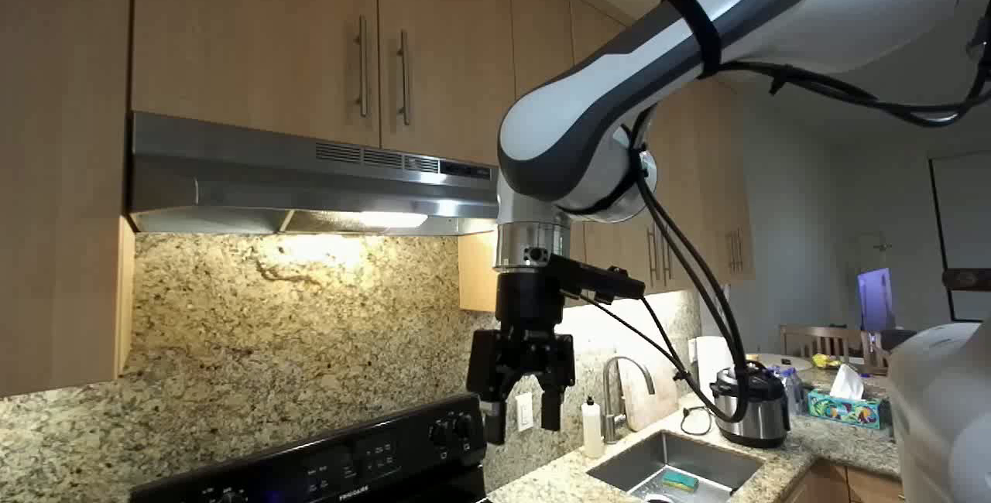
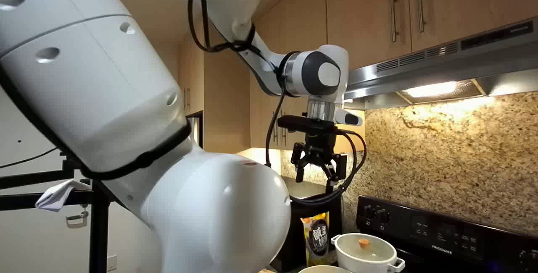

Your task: Switch off the stove light

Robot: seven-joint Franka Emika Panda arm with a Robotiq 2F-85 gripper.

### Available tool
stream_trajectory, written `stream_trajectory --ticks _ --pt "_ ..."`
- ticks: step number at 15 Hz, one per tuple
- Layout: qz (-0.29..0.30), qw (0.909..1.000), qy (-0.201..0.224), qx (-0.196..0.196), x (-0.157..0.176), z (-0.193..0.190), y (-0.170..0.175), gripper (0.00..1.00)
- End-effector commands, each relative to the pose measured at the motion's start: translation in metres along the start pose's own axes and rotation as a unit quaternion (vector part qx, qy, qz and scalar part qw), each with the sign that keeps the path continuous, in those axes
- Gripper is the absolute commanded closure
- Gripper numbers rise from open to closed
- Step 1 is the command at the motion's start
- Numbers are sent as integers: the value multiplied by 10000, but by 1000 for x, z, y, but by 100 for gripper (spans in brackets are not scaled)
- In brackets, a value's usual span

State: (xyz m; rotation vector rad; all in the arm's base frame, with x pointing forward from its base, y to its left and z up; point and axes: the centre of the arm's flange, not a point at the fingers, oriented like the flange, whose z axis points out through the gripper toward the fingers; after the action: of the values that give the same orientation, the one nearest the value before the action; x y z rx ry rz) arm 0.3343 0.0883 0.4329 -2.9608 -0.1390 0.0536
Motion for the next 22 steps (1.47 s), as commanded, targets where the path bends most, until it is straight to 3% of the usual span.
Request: stream_trajectory --ticks 1,11,19,22 --pt "0 10000 0 0 0 0 0 0" --pt "2 10000 3 -5 0 0 0 0" --pt "-49 9985 323 -437 5 -10 -10 0" --pt "-44 9949 485 -886 2 -40 12 0"
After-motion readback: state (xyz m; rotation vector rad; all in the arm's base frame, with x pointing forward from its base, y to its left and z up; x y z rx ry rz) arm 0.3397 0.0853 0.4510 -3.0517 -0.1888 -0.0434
